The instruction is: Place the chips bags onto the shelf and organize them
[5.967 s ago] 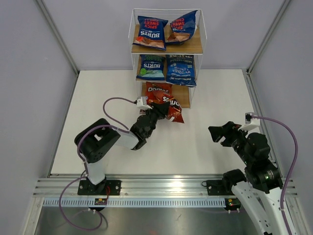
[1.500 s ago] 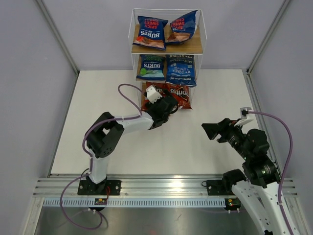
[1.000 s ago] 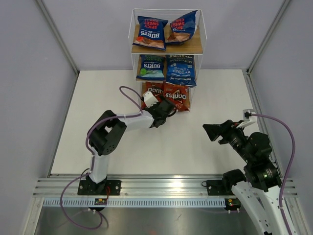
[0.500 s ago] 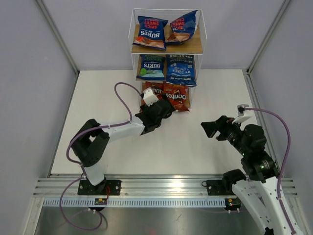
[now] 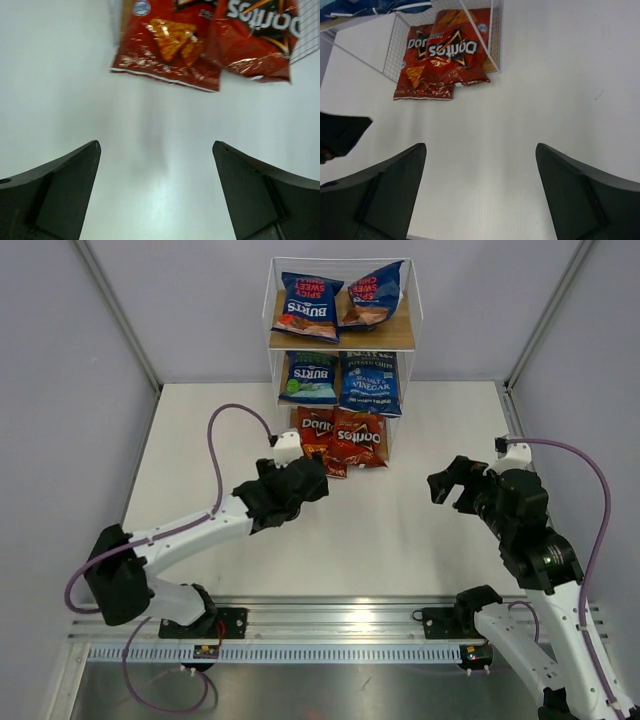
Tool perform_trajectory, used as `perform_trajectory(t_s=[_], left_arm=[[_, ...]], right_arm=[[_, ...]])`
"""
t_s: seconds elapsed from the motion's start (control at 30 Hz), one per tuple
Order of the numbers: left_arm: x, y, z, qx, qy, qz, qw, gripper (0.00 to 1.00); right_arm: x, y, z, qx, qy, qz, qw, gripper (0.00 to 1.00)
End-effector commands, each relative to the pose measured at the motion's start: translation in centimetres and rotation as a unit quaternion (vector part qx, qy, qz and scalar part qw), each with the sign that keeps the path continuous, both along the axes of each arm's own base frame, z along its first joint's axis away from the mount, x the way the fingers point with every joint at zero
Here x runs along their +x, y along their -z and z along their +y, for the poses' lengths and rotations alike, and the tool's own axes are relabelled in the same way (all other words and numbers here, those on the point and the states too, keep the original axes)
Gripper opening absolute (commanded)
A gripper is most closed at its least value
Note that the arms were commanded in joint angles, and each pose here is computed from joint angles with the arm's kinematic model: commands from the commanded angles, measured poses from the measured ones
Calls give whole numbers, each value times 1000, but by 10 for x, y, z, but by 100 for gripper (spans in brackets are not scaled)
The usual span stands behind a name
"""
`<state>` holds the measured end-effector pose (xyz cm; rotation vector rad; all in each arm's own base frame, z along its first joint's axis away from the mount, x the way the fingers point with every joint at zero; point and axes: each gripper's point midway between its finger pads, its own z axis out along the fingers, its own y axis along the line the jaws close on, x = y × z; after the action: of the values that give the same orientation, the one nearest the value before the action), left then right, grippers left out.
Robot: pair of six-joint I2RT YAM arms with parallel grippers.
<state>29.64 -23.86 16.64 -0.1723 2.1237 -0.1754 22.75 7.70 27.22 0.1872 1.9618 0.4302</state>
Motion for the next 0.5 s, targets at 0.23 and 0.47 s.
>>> perform_trajectory(t_s=[0.23, 0.47], left_arm=[[-61, -99, 151, 60, -5, -68, 996, 99], [-86, -123, 219, 147, -57, -106, 982, 99]], right_arm=[[-21, -42, -35, -85, 32, -21, 996, 100], [-63, -67, -81, -162, 93, -16, 982, 99]])
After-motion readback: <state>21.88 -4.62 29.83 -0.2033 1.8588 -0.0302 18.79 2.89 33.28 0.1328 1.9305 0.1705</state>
